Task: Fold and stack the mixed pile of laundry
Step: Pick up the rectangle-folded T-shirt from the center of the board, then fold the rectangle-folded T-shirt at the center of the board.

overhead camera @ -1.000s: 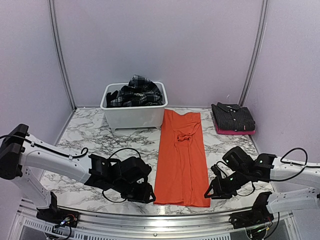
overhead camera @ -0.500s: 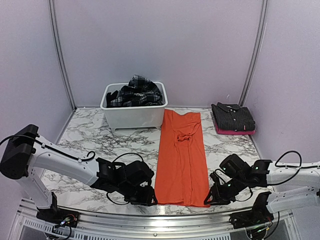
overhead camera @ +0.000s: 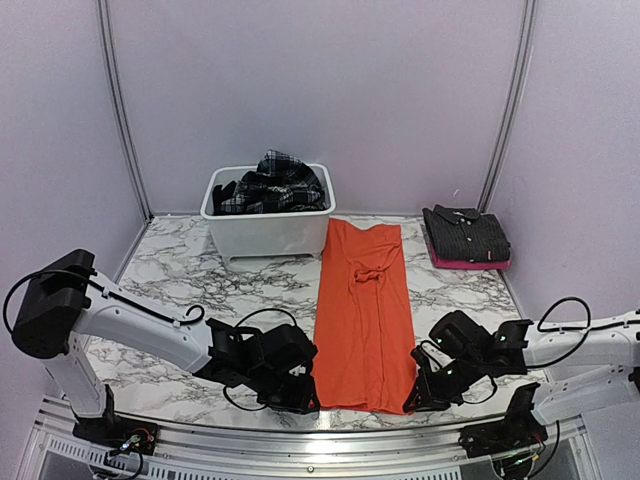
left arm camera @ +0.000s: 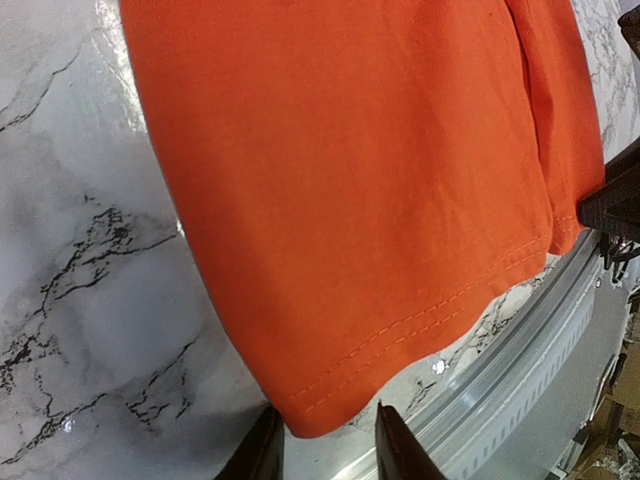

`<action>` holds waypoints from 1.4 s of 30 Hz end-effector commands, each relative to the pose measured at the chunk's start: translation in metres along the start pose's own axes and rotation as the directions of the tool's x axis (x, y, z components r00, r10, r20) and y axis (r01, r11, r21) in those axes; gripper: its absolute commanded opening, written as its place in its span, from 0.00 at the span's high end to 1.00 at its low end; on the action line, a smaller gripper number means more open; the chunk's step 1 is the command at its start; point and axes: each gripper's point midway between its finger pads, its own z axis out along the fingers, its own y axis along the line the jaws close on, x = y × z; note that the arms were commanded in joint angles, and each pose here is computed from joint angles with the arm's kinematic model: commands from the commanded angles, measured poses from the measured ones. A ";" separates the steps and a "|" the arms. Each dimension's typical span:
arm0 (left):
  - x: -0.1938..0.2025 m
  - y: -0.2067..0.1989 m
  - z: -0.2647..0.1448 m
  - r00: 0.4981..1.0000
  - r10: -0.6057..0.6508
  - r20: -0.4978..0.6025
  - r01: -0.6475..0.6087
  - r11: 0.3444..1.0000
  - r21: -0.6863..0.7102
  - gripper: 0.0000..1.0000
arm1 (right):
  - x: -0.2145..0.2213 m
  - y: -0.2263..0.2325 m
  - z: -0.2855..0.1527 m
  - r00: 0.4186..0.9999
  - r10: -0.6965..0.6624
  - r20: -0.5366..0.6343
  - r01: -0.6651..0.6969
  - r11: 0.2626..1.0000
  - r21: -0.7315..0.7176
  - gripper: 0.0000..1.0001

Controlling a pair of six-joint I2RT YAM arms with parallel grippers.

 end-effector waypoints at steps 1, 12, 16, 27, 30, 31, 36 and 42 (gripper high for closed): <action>-0.001 -0.004 0.010 0.999 0.032 -0.014 -0.032 0.999 -0.003 0.75 | -0.006 0.012 -0.001 1.000 -0.013 0.019 0.013 1.000 -0.021 0.87; 0.013 -0.021 -0.002 0.991 0.125 -0.042 -0.123 0.992 0.040 1.00 | 0.012 0.040 0.001 0.997 -0.076 -0.010 0.075 0.996 -0.055 1.00; 0.029 -0.036 -0.019 0.980 0.192 -0.058 -0.188 0.980 0.063 1.00 | 0.042 0.053 -0.001 0.996 -0.080 -0.046 0.077 0.995 -0.064 1.00; -0.023 -0.040 -0.046 0.989 0.143 0.044 -0.146 0.987 0.069 1.00 | -0.020 0.074 -0.043 0.986 -0.080 0.144 0.090 0.994 -0.062 1.00; -0.052 -0.034 -0.050 0.991 0.113 0.075 -0.119 0.990 0.072 1.00 | -0.046 0.073 -0.048 0.980 -0.085 0.178 0.093 0.995 -0.039 1.00; -0.061 -0.032 -0.051 0.990 0.110 0.085 -0.116 0.991 0.069 1.00 | -0.056 0.071 -0.049 0.978 -0.081 0.191 0.087 0.996 -0.026 1.00; -0.106 -0.027 -0.052 0.986 0.116 0.117 -0.123 0.991 0.052 1.00 | -0.105 0.064 -0.066 0.962 -0.076 0.263 0.080 0.997 -0.007 1.00; -0.160 -0.014 -0.049 0.985 0.085 0.149 -0.092 0.995 0.039 1.00 | -0.165 0.054 -0.084 0.943 -0.077 0.323 0.076 0.997 0.015 1.00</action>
